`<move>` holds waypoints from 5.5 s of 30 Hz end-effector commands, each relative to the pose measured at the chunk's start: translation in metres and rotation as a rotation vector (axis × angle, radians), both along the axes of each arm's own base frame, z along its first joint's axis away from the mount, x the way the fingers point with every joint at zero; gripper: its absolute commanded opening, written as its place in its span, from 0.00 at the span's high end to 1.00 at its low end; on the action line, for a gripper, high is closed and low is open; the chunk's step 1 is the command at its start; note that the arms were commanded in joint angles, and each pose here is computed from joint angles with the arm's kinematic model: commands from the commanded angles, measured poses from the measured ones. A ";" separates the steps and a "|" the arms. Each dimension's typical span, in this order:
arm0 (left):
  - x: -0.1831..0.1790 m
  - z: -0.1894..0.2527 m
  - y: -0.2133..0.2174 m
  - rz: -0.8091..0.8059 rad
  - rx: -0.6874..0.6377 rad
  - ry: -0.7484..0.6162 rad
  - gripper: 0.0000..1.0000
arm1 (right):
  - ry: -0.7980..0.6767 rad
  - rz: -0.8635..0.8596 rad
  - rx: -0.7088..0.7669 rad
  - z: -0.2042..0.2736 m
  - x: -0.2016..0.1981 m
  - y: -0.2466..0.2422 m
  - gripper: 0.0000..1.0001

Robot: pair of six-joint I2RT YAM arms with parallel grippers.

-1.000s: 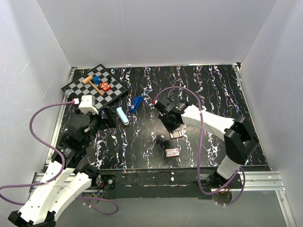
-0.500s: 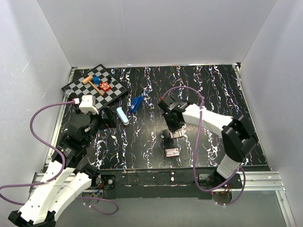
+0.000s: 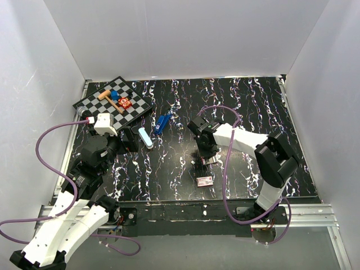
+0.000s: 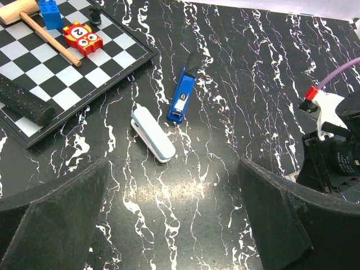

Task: Unload the staples from the stapler

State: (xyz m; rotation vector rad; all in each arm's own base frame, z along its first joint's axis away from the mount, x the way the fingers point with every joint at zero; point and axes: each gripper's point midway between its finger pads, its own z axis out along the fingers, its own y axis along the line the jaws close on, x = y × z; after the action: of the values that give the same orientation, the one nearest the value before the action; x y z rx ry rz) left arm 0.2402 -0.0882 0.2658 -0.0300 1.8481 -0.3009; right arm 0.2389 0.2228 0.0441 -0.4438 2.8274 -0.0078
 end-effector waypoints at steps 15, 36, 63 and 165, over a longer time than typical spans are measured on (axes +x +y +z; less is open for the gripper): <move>0.003 0.002 -0.002 -0.008 0.008 -0.011 0.02 | 0.010 -0.032 0.007 -0.012 0.004 0.003 0.86; 0.003 0.003 -0.003 -0.012 0.006 -0.014 0.02 | 0.009 -0.033 0.010 -0.015 0.009 0.007 0.86; 0.002 0.004 -0.003 -0.015 0.003 -0.018 0.02 | -0.048 -0.046 0.017 0.009 0.017 0.006 0.70; 0.003 0.002 -0.003 -0.018 0.001 -0.012 0.02 | -0.002 0.286 0.044 0.018 -0.005 0.070 0.87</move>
State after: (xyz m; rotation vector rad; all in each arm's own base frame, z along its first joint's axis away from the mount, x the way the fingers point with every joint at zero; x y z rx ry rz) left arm 0.2411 -0.0914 0.2632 -0.0138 1.8604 -0.3090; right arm 0.2243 0.2847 0.0250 -0.8800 2.8053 0.0739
